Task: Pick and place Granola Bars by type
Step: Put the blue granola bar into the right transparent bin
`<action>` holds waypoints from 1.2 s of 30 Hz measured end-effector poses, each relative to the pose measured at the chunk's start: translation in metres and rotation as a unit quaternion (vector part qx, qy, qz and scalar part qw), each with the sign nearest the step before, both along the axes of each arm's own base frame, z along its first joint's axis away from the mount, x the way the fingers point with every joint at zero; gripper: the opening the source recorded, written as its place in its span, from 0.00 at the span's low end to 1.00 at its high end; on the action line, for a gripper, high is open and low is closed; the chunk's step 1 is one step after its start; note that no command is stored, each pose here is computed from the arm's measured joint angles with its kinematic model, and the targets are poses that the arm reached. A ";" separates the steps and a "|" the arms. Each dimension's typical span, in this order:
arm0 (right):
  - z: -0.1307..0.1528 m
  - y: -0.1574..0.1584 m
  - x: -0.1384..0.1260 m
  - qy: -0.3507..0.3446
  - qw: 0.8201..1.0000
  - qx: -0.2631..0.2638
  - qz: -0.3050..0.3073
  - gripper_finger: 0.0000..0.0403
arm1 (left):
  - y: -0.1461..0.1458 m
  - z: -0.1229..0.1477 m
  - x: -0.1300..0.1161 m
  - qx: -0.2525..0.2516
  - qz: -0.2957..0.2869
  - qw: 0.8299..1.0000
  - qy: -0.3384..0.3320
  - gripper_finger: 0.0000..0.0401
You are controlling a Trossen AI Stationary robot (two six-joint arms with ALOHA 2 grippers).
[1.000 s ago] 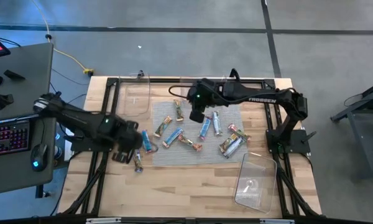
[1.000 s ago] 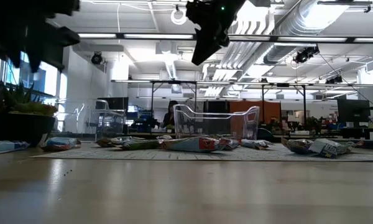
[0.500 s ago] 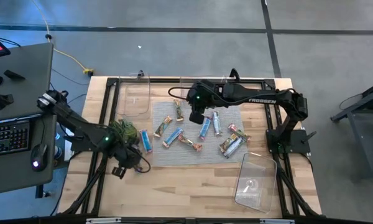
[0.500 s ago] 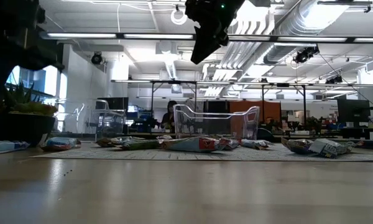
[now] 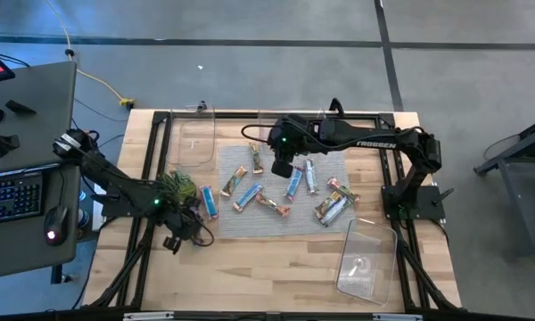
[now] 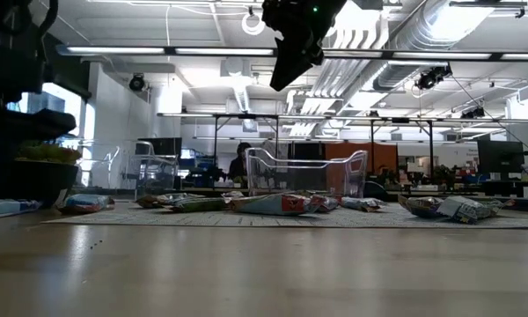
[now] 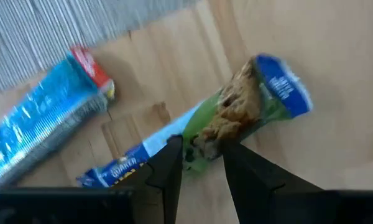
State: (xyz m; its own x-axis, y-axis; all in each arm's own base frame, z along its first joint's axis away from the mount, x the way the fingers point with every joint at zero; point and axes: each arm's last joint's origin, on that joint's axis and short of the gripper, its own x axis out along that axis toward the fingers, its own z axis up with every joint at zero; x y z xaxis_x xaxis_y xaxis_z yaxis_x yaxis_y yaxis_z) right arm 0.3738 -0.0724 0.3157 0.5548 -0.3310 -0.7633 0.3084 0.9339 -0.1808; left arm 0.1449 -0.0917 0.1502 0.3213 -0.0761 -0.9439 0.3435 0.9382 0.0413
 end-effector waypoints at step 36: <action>0.000 0.003 -0.001 0.006 1.000 0.001 0.002 0.28 | -0.009 0.021 0.025 0.002 0.060 0.984 -0.165 0.00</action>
